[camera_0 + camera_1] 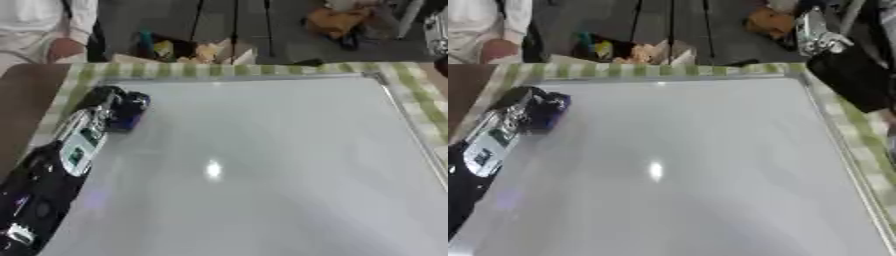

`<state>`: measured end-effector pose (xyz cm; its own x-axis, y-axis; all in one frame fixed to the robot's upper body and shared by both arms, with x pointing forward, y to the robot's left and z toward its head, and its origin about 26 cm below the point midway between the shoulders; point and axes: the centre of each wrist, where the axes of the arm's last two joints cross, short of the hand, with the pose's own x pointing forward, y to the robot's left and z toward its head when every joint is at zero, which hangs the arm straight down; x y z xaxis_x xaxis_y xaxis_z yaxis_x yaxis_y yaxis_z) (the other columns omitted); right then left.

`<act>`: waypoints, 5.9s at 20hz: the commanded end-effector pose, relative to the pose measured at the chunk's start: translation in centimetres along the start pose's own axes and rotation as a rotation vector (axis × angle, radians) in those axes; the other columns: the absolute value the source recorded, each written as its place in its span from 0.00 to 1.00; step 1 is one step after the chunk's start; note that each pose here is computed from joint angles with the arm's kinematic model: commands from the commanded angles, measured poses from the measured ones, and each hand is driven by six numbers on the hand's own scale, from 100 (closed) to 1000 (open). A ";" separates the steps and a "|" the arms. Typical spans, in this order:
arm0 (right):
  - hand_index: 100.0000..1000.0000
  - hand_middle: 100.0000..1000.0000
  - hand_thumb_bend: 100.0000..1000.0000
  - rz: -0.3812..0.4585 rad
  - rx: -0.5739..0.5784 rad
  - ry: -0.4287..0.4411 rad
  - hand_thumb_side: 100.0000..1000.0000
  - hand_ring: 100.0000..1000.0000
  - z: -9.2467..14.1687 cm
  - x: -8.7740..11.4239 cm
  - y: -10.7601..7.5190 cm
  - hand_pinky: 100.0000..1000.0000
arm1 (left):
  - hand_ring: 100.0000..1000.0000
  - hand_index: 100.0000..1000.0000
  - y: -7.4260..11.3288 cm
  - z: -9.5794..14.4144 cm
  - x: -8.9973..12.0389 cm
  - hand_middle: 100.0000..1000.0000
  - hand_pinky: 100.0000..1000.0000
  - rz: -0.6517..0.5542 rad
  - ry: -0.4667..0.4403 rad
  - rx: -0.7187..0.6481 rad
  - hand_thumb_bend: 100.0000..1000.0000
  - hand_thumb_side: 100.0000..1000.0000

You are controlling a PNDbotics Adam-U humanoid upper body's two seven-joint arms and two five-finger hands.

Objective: Wipe the whiteboard clean with a brush.

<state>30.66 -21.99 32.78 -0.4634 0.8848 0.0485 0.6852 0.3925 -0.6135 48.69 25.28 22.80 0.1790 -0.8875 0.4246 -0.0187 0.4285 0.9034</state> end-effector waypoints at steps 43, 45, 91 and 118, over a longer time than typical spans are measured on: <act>0.82 0.82 0.00 0.003 -0.017 -0.009 1.00 0.86 -0.2 0.0 -0.7 0.81 | 0.22 0.74 -4.6 1.4 0.9 0.43 0.04 -0.281 -0.106 -0.017 0.00 0.72; 0.82 0.82 0.00 0.004 -0.017 -0.008 1.00 0.86 -0.2 0.0 -0.7 0.81 | 0.22 0.74 -4.6 1.2 0.5 0.43 0.03 -0.282 -0.087 0.001 0.00 0.71; 0.82 0.81 0.00 0.000 -0.013 -0.006 1.00 0.86 -0.2 0.0 -0.8 0.82 | 0.20 0.73 -3.4 -1.0 -6.0 0.41 0.01 -0.104 0.219 0.143 0.00 0.71; 0.82 0.81 0.00 -0.009 0.000 -0.008 1.00 0.86 -0.2 0.1 -0.7 0.82 | 0.19 0.73 -2.7 -0.9 -4.3 0.40 0.00 -0.039 0.172 0.191 0.00 0.72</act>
<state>30.71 -21.93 32.55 -0.4733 0.8781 0.0707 0.6625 0.4076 -0.6284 48.92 27.80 20.10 0.3233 -0.8535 0.4087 -0.2485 0.3402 0.9069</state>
